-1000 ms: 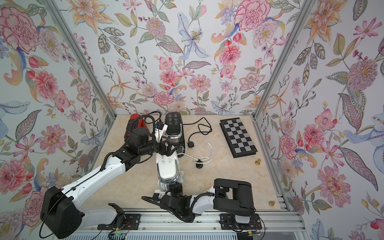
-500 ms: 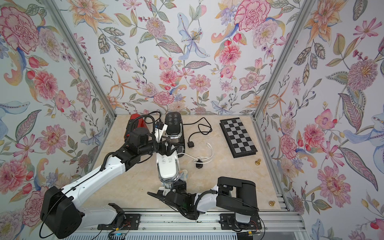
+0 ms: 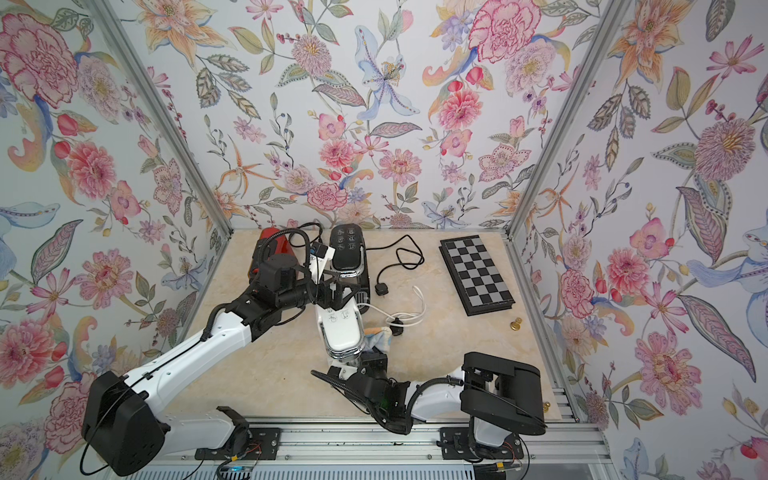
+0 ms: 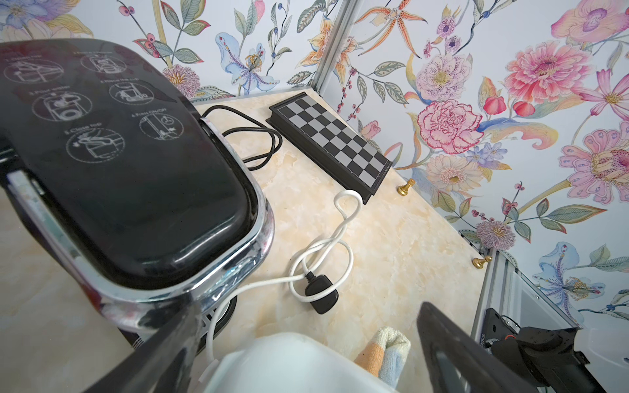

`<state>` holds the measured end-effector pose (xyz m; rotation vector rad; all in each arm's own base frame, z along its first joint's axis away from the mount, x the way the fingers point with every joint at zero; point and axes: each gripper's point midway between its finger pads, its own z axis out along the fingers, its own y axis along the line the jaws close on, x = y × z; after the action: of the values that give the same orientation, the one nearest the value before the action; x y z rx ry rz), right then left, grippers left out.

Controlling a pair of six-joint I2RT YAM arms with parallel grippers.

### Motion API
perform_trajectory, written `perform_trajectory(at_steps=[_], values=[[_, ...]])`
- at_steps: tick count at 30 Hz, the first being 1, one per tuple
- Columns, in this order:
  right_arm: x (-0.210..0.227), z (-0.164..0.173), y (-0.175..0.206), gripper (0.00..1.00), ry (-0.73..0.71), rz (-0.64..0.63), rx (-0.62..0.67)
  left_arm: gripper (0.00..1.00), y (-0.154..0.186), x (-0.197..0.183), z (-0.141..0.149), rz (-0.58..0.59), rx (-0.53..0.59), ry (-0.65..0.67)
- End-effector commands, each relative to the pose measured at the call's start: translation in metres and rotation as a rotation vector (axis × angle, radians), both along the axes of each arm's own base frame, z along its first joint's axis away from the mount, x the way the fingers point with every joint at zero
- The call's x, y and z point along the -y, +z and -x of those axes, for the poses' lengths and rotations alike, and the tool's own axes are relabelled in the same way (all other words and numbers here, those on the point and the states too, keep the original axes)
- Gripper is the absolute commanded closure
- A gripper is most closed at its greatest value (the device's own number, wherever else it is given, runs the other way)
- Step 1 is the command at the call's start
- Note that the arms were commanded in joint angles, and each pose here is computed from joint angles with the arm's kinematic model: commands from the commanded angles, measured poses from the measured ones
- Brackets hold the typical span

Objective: Wipe the surface of a coffee machine
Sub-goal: Wipe the dirt from the surface of the coffee machine.

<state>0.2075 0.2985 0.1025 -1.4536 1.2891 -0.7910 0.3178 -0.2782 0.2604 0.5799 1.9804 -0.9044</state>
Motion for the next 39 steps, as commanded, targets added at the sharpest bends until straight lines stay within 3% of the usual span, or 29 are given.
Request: perform_trajectory(at_steps=[1, 7, 15, 22, 30, 39], values=[[0.0, 0.003, 0.018, 1.0, -0.04, -0.091, 0.016, 0.01, -0.01, 0.01, 0.01, -0.003, -0.065, -0.051], [-0.003, 0.029, -0.012, 1.0, 0.009, -0.042, -0.123, 0.01, -0.012, 0.009, 0.011, -0.005, -0.066, -0.051], [-0.014, 0.072, -0.021, 1.0, 0.088, -0.052, -0.263, 0.01, -0.014, 0.011, 0.01, 0.004, -0.071, -0.055], [-0.038, 0.082, -0.04, 1.0, 0.128, -0.042, -0.371, 0.01, -0.013, 0.012, 0.012, 0.008, -0.067, -0.06], [-0.071, 0.092, -0.045, 1.0, 0.197, -0.04, -0.403, 0.01, -0.013, 0.009, 0.015, 0.007, -0.062, -0.055], [-0.025, 0.09, -0.058, 1.0, 0.105, -0.035, -0.455, 0.01, -0.013, 0.013, 0.012, 0.018, -0.063, -0.061]])
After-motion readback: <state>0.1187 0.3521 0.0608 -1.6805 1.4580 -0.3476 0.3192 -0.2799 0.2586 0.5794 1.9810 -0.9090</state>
